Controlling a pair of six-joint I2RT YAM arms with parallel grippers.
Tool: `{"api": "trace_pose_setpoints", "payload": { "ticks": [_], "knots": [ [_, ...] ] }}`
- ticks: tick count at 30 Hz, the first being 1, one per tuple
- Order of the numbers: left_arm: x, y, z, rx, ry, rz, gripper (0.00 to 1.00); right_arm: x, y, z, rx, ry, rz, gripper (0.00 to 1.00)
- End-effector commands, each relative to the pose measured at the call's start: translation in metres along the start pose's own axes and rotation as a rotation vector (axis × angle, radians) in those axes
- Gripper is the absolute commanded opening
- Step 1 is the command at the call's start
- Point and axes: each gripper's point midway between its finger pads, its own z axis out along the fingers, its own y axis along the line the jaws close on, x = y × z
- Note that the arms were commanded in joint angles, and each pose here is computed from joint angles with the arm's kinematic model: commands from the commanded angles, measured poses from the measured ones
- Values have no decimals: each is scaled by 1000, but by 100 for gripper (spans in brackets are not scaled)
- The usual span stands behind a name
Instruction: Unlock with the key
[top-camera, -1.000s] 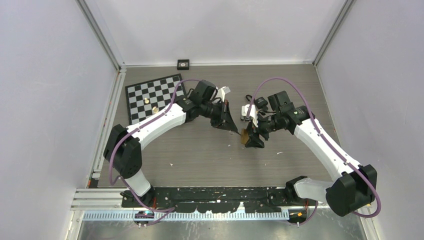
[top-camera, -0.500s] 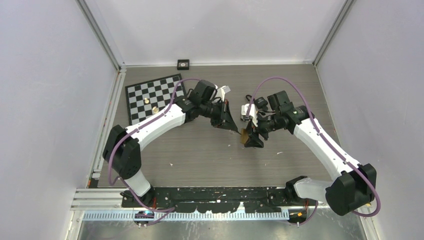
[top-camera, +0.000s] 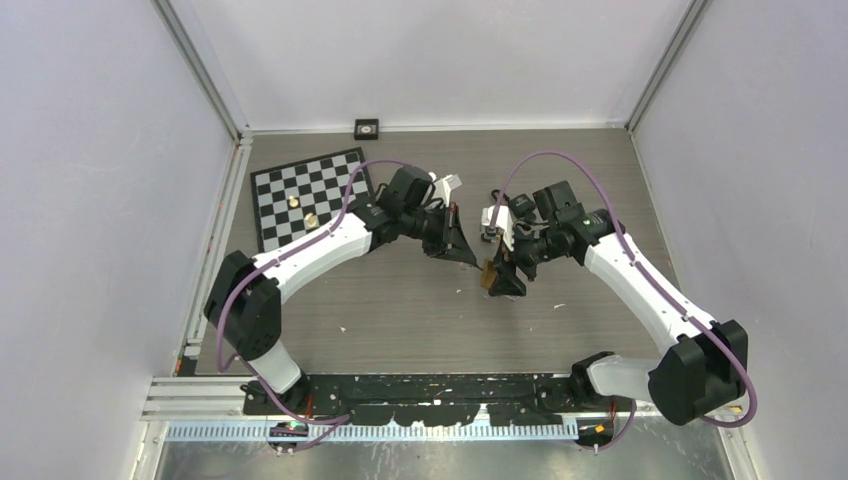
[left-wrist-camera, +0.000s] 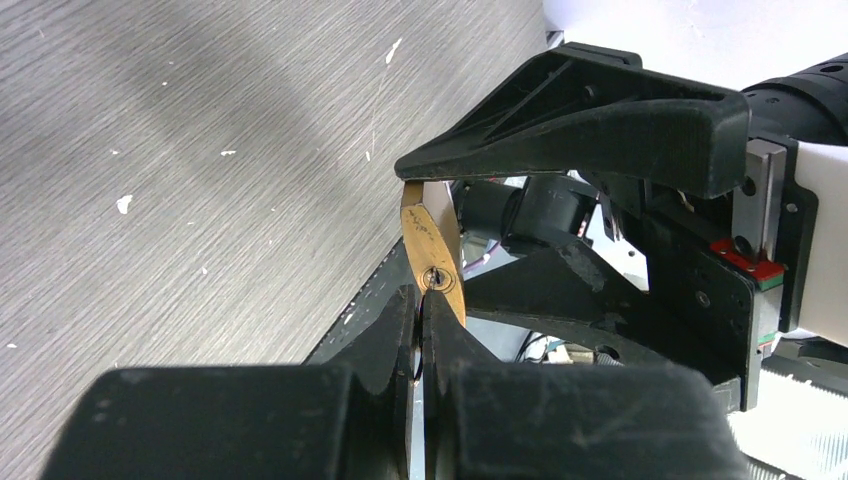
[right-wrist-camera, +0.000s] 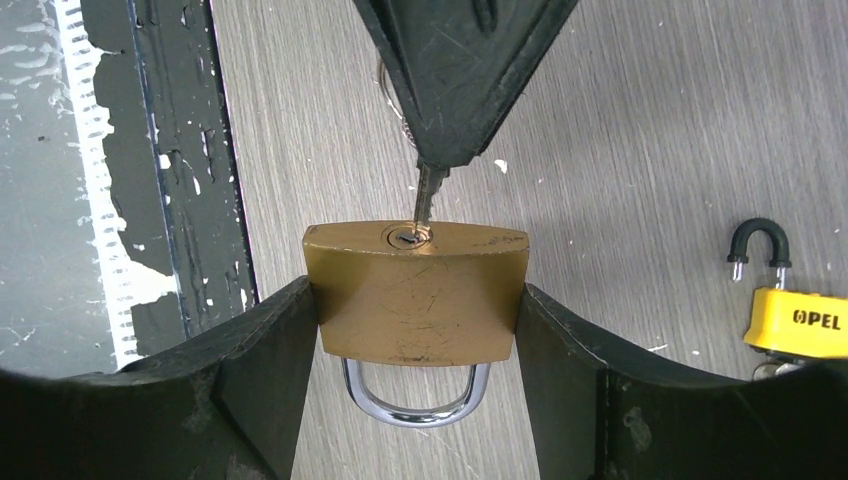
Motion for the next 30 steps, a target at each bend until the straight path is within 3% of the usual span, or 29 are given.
{"api": "trace_pose_setpoints", "payload": {
  "ticks": [1,19,30],
  "knots": [
    [9,-19,6,98,-4,15,0,-50,-11,-4,17,-171,-76,0],
    [23,-13,15,114,80,-79,0,-39,-42,-14,232,-115,-111,0],
    [18,-15,12,92,72,-16,0,-13,-7,-6,77,-13,-372,1]
  ]
}}
